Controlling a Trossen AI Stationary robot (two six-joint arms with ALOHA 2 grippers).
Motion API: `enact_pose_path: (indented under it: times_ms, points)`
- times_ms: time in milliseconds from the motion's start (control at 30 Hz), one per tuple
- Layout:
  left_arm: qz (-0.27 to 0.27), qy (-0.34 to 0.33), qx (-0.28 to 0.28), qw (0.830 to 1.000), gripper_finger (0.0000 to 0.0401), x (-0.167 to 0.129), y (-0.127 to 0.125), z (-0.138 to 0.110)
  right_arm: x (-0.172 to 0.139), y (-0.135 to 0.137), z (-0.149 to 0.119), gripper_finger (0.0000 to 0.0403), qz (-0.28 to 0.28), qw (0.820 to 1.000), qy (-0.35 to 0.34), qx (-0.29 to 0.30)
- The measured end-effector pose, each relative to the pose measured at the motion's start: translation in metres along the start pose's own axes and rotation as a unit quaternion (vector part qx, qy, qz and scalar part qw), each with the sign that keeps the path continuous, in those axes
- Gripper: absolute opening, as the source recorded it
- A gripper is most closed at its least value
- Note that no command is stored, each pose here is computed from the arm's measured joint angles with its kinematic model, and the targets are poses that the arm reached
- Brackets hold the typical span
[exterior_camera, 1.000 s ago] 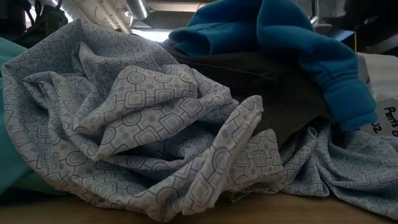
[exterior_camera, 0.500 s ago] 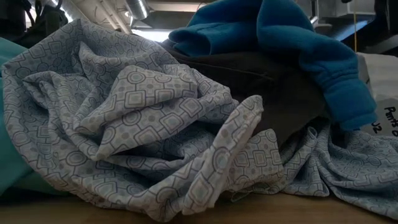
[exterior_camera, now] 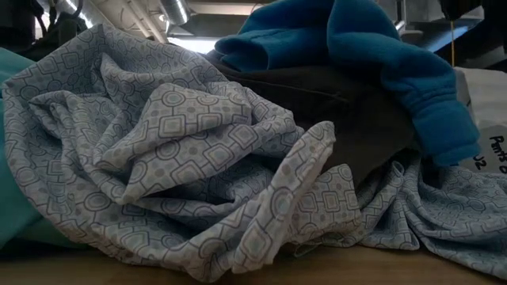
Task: Sort clothes
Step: Put the white shirt into the right laundry organizer
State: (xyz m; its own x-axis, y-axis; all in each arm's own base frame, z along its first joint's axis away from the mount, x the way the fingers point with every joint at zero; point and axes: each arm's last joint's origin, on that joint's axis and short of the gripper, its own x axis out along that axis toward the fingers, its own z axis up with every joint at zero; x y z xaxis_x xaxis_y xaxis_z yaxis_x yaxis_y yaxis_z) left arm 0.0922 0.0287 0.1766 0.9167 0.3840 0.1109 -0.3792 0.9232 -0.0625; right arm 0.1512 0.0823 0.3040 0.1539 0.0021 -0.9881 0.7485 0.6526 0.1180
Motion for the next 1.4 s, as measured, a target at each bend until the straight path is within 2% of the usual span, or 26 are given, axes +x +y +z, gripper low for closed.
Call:
enact_pose_path:
  times_ms: [200, 533, 733, 867, 1133, 1400]
  points:
    - [0.001, 0.021, -0.012, 1.0, 0.0006, 0.0, 0.0, -0.004, 0.019, 0.012, 0.002, 0.0331, -0.028, 1.0, -0.005, 0.005]
    - [0.001, 0.022, -0.011, 1.0, 0.0006, 0.0, 0.0, -0.004, 0.07, 0.013, -0.003, 0.0317, -0.11, 0.993, 0.032, -0.012]
    - [0.001, 0.022, -0.012, 1.0, 0.0006, 0.0, 0.0, -0.004, 0.103, 0.004, -0.007, 0.0306, -0.105, 0.994, 0.03, -0.011]
    - [0.001, 0.021, -0.012, 1.0, 0.0006, 0.0, 0.0, -0.004, 0.125, -0.001, -0.009, 0.0295, -0.082, 0.996, 0.017, -0.011]
    - [0.001, 0.022, -0.012, 1.0, 0.0006, 0.0, 0.0, -0.004, 0.165, -0.02, -0.016, 0.0246, -0.055, 0.998, 0.003, -0.008]
    - [0.001, 0.022, -0.012, 1.0, 0.0006, 0.0, 0.0, -0.004, 0.171, -0.024, -0.017, 0.0168, -0.051, 0.999, -0.013, 0.002]
